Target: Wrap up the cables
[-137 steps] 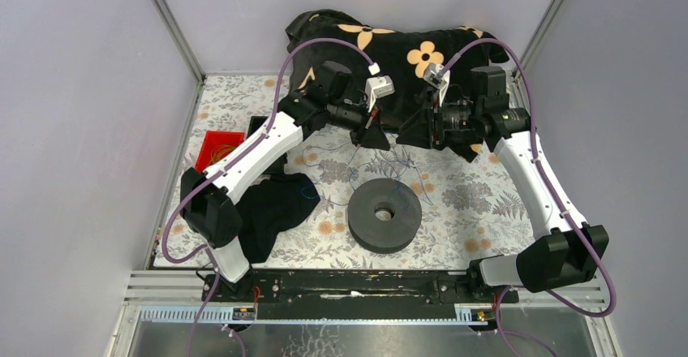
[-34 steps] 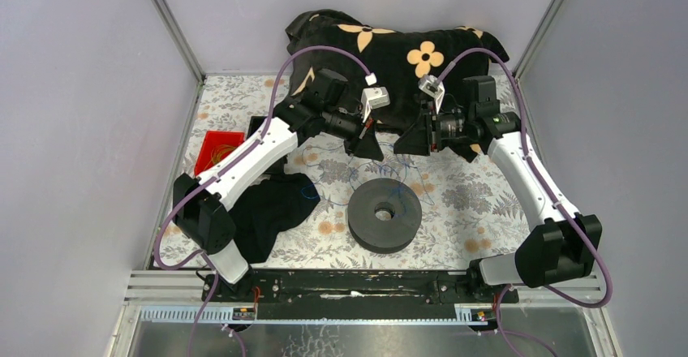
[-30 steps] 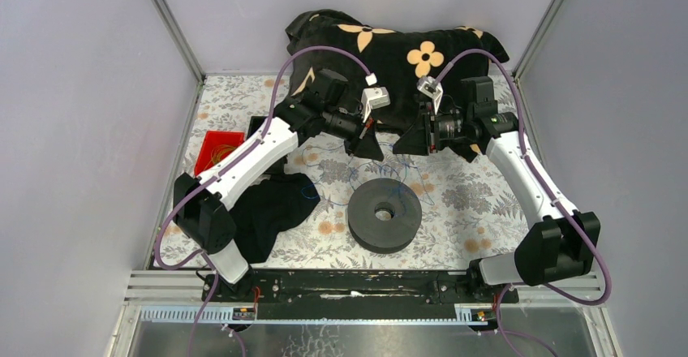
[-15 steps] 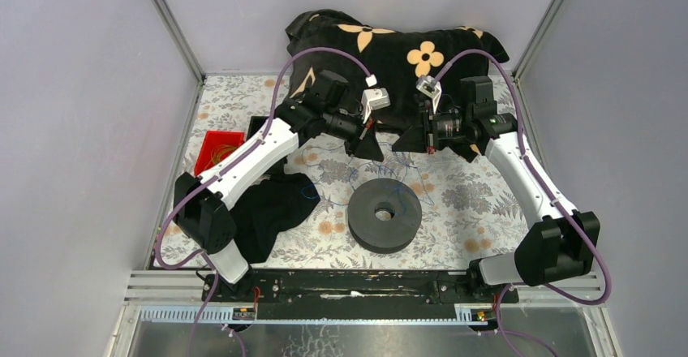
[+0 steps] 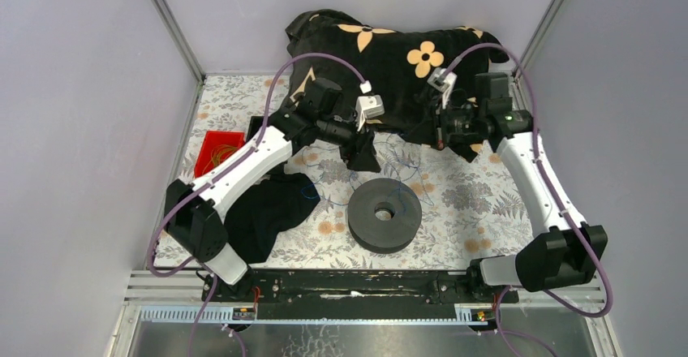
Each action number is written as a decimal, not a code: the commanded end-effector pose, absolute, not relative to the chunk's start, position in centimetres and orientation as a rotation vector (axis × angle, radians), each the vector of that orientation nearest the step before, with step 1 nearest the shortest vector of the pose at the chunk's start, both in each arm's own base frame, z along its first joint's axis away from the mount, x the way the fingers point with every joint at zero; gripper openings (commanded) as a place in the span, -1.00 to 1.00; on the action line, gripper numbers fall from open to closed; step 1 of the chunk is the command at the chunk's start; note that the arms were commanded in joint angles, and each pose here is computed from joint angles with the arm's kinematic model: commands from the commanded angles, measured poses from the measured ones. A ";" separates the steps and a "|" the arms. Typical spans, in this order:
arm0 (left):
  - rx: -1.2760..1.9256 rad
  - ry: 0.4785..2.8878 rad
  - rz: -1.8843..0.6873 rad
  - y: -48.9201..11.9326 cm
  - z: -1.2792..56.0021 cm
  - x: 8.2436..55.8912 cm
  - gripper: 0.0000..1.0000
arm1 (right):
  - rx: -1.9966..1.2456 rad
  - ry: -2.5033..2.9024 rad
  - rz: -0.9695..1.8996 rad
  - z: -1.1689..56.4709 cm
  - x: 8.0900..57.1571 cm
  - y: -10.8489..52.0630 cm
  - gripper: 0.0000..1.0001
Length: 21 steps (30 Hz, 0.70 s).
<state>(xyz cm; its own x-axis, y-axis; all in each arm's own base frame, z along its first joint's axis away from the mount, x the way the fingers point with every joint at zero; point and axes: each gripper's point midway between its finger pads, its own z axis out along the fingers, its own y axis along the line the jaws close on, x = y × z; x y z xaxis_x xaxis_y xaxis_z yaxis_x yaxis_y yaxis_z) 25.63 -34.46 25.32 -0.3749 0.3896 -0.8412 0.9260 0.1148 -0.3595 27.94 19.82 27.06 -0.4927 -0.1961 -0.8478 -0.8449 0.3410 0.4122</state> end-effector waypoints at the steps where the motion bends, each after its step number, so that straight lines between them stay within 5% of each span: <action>1: 1.307 1.681 -1.084 -33.7 26.9 26.3 0.46 | -0.773 1.901 0.821 31.3 31.3 14.0 -1.00; 13: 1.363 1.654 -0.963 -32.3 25.1 25.9 0.82 | -0.308 1.834 0.010 41.9 38.0 -5.0 -1.00; 21: 1.752 1.537 -0.897 -33.4 18.0 21.4 0.92 | -0.427 1.935 0.520 33.7 35.5 1.7 -1.00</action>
